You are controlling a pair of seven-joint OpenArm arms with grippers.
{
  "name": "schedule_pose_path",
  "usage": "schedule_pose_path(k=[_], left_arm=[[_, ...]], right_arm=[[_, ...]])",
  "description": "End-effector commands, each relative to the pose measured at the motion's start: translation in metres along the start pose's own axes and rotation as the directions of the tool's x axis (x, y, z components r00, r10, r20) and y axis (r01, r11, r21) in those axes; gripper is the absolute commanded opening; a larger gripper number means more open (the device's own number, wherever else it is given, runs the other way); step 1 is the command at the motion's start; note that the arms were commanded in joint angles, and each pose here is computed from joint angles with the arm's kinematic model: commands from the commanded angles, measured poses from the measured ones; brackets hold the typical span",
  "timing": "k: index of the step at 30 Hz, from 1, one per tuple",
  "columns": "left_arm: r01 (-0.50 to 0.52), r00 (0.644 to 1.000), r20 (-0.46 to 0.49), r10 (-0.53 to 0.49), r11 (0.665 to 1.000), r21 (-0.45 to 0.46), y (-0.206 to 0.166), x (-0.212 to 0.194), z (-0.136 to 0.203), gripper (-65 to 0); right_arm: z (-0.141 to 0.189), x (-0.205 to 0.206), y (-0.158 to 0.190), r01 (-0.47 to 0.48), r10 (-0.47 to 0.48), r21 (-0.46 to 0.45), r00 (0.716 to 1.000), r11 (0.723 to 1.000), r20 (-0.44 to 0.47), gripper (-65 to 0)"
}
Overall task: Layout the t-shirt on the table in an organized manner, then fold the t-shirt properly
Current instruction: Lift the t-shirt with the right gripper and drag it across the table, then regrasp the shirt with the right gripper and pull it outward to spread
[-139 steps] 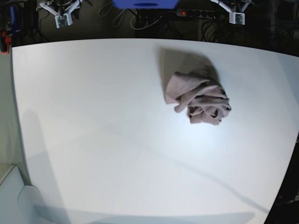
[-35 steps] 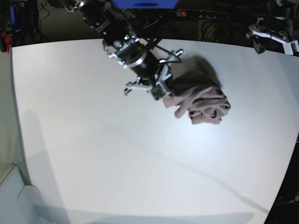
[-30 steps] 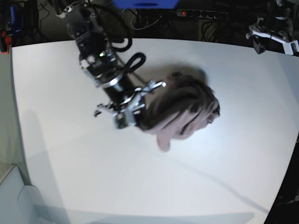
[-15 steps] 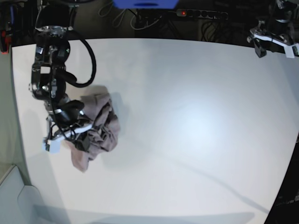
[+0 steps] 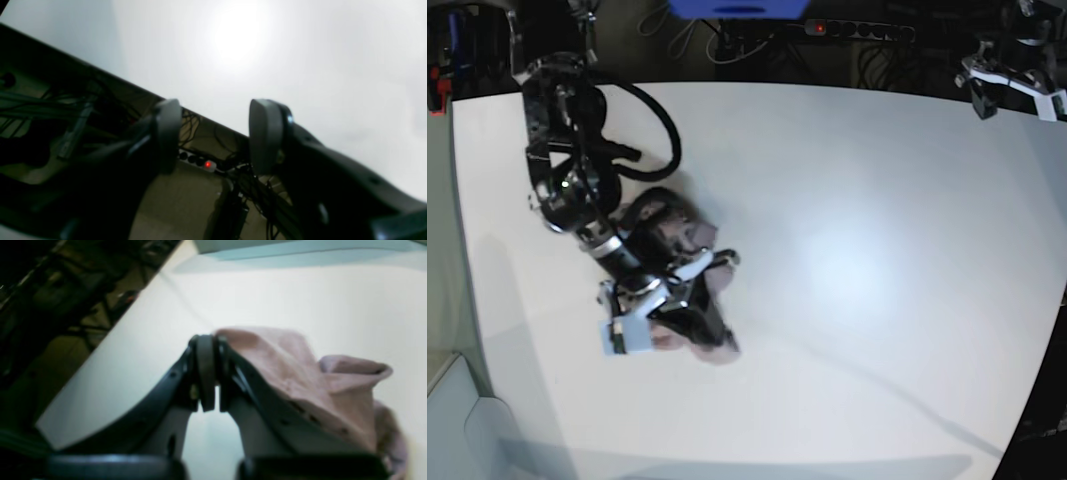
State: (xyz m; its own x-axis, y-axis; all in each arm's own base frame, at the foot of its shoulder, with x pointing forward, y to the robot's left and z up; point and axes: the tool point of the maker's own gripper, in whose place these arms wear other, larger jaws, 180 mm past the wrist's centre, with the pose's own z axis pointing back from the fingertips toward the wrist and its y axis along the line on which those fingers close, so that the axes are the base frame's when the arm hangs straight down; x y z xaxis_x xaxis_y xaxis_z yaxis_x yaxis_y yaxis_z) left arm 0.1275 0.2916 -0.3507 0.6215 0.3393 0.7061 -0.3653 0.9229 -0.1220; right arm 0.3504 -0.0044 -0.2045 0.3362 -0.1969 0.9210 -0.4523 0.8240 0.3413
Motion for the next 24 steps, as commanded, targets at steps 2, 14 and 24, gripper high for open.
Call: schedule_pose_path(k=[2,14,24], left_arm=[[0.021,1.000,0.016,-0.021,1.000,0.001,0.002,0.004,0.007,-32.5],[0.025,1.000,-0.006,-0.024,0.998,0.061,0.024,-0.003,0.021,-32.5],[0.022,1.000,0.001,-0.022,0.998,0.061,0.024,0.000,0.020,-32.5]], right_arm=[[-0.004,0.020,0.032,-0.052,0.045,0.111,0.997,0.992,0.060,-65.0],[-0.044,0.133,-0.070,0.087,-0.062,-0.078,0.959,0.993,0.278,-65.0],[-0.082,0.053,-0.145,0.207,-0.187,-0.217,0.976,0.954,0.108,-65.0]])
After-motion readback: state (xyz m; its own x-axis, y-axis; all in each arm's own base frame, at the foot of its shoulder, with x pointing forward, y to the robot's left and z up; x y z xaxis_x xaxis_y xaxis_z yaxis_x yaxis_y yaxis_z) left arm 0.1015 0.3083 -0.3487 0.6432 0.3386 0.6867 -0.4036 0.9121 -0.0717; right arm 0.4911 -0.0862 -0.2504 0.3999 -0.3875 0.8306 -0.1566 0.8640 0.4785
